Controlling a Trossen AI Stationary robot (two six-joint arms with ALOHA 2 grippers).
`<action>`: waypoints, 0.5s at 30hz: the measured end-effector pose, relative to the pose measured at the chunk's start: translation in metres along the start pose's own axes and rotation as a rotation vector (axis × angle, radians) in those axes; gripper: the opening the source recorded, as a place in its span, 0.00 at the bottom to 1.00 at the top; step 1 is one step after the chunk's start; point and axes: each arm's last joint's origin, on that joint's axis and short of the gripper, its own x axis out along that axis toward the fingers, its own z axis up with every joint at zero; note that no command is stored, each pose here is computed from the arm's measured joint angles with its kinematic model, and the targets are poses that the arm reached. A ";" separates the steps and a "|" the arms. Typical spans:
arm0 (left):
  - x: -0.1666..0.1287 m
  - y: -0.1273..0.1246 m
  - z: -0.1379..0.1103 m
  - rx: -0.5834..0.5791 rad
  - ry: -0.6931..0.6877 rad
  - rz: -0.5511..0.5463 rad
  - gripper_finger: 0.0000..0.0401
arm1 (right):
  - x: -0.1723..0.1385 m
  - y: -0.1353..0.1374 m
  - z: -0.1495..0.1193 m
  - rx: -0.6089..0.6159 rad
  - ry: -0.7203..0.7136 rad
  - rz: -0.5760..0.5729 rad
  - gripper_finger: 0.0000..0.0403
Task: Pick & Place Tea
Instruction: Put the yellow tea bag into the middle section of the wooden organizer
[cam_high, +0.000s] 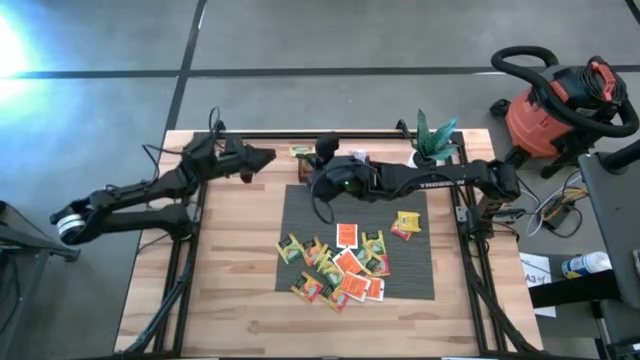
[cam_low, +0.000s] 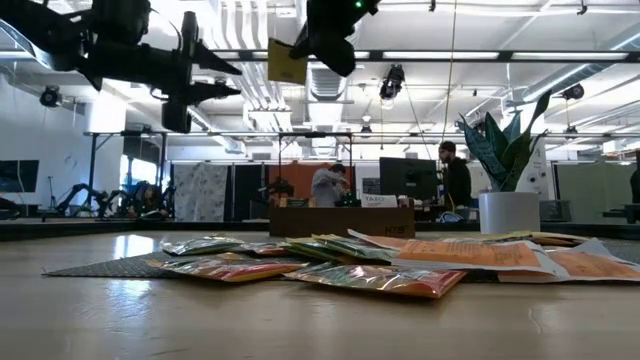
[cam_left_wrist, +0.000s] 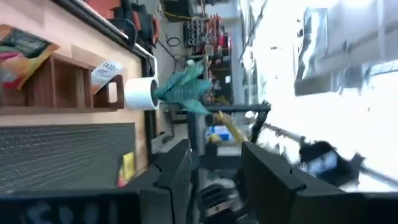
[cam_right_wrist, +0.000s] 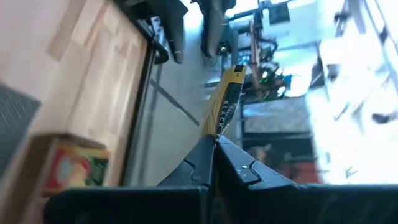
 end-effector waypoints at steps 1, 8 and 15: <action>0.001 0.000 0.003 -0.031 -0.013 -0.007 0.34 | 0.000 0.000 0.000 -0.041 -0.001 0.000 0.02; 0.011 -0.004 0.011 -0.130 -0.022 -0.139 0.34 | 0.000 0.000 0.000 -0.312 0.003 -0.004 0.02; 0.027 0.007 0.010 -0.224 0.055 -0.087 0.34 | 0.000 0.000 0.000 -0.405 0.002 -0.005 0.02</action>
